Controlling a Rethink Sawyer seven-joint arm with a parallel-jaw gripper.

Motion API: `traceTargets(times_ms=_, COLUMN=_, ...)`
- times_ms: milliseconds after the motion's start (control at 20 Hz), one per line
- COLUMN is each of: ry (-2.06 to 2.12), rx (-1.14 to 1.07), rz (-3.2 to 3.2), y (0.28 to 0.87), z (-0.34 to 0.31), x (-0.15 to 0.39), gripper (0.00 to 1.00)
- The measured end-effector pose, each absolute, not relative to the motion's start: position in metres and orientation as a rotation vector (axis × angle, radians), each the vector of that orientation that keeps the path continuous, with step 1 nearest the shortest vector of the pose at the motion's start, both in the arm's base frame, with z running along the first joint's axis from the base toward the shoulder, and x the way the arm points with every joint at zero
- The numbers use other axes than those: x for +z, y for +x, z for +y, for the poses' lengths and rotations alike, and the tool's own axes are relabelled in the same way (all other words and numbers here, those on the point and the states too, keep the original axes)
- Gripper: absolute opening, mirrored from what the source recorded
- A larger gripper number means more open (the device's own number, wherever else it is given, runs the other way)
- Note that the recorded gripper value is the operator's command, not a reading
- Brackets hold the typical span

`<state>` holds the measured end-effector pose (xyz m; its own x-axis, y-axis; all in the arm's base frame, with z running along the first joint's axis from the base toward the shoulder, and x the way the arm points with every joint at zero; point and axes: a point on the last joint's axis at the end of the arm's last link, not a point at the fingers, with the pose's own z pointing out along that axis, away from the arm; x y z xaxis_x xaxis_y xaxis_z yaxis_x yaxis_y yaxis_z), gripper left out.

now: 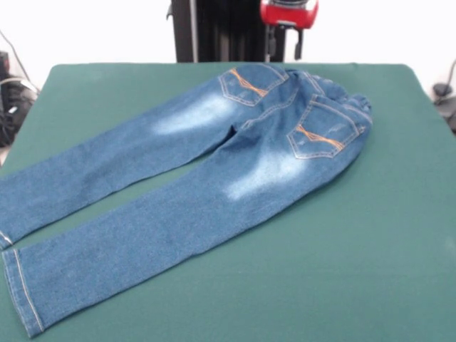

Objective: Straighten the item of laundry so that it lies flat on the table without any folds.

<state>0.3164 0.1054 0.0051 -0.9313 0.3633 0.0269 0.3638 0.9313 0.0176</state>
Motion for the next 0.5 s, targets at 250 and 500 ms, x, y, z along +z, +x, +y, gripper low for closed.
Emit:
traceTargets(times_ms=250, ry=-0.615, rx=-0.022, rz=-3.064, y=0.331, z=0.100, x=0.007, gripper=1.00)
traceTargets(times_ms=500, ry=-0.656, rx=-0.003, rz=-3.058, y=0.351, z=0.098, x=0.005, gripper=1.00)
